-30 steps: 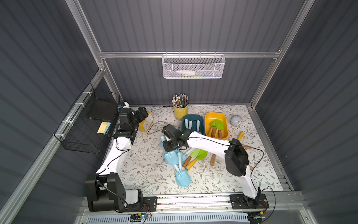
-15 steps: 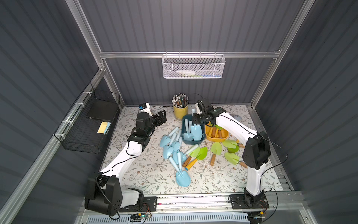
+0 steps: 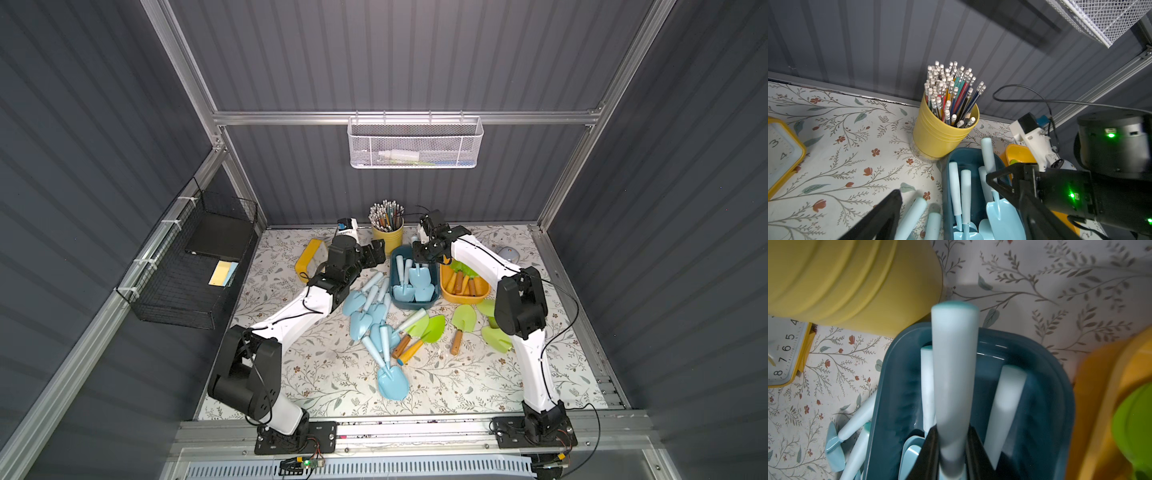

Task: Sort the small shovels by color and place them into the storage box
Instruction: Place the shovel in the storage box, then pick up the shovel from the center of the board.

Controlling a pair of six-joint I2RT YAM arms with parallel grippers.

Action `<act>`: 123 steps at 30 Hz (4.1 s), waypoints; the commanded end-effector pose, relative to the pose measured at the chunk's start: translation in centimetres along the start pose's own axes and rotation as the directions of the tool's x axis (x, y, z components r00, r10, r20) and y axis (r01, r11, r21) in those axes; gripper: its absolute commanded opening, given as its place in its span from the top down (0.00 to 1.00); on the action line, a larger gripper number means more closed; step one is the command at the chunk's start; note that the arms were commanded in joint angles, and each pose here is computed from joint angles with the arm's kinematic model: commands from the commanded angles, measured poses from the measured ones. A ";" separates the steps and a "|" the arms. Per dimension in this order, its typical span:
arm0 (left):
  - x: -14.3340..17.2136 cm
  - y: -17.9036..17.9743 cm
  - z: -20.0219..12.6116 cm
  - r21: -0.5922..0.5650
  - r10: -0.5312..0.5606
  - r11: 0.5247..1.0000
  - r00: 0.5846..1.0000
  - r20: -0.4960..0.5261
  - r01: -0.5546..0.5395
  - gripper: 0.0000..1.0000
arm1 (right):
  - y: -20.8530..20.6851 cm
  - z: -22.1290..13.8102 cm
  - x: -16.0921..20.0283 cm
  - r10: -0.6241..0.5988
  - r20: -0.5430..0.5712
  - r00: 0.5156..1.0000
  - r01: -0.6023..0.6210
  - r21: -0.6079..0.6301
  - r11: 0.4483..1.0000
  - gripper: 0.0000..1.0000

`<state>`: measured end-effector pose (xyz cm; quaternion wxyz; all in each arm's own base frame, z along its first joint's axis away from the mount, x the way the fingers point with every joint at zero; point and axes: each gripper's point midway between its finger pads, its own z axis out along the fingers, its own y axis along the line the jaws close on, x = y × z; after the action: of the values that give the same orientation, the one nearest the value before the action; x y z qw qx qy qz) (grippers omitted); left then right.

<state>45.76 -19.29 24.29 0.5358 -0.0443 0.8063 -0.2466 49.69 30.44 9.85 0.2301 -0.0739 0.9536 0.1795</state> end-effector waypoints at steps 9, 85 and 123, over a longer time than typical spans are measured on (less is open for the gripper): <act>2.6 -1.3 1.9 -0.020 0.055 0.998 0.996 -0.065 -0.057 0.09 | 2.6 2.0 1.8 0.072 -0.062 0.995 -0.079 -0.117 0.990 0.99; 8.3 -3.6 2.4 0.096 0.155 0.985 0.974 -0.166 -0.141 0.08 | -8.4 -9.2 30.7 0.454 -0.203 0.867 -0.378 0.326 0.867 0.63; 5.3 -8.3 3.1 0.264 0.162 0.956 0.981 -0.110 -0.128 0.08 | 1.7 -17.9 10.5 0.357 -0.197 0.913 -0.396 -0.637 0.661 0.92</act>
<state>44.79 -27.25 19.79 0.4894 0.0661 0.8268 -0.2691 32.41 22.87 17.13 0.1085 0.1212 0.8506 0.5000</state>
